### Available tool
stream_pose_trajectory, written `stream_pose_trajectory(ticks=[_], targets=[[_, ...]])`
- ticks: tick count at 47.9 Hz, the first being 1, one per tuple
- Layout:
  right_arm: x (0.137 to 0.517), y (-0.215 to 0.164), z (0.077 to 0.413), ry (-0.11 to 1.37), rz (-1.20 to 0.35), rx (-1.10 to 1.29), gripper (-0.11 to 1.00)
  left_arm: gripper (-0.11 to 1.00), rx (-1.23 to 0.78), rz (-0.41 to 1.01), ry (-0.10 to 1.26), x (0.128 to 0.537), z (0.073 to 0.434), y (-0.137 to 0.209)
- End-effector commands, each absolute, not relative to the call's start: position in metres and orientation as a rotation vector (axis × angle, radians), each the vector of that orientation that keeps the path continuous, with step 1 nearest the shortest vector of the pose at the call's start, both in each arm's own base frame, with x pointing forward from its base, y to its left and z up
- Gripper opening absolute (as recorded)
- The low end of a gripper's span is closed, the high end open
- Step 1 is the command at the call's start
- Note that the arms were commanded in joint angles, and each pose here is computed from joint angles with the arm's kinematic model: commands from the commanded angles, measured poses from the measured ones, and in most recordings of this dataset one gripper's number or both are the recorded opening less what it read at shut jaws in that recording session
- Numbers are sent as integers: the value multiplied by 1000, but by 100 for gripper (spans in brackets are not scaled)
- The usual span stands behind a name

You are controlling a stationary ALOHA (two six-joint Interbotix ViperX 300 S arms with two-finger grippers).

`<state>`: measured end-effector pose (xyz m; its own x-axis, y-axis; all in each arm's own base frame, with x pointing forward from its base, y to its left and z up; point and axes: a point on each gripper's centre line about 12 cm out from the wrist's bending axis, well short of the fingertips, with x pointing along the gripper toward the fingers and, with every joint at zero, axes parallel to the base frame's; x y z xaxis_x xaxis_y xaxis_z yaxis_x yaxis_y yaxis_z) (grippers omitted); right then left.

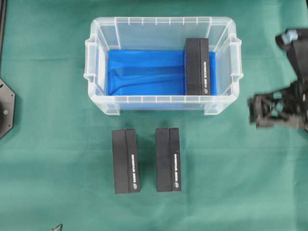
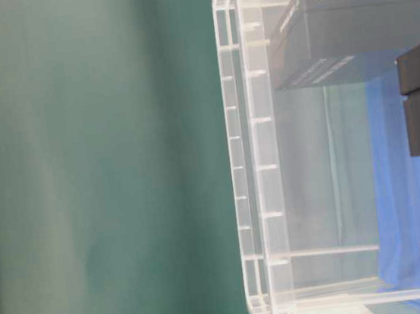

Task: Take the box out of the case with the right arm.
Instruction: 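Raise the open right gripper and swing it back toward the case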

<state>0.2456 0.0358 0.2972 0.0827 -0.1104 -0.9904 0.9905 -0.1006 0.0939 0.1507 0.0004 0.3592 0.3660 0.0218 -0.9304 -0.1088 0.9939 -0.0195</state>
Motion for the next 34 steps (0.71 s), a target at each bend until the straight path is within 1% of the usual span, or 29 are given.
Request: stream_pose_trajectory(ticks=[1, 19, 28, 34], targets=[[243, 16, 305, 983, -1259, 1267, 88, 0, -78, 84, 1186, 153, 361, 1], [235, -53, 306, 1001, -1250, 1195, 88, 0, -78, 85, 1198, 156, 360, 0], [233, -72, 306, 987, -1248, 1191, 88, 0, -78, 85, 1198, 156, 360, 0], [232, -75, 304, 991, -1254, 1189, 88, 0, -78, 85, 1198, 156, 360, 0]])
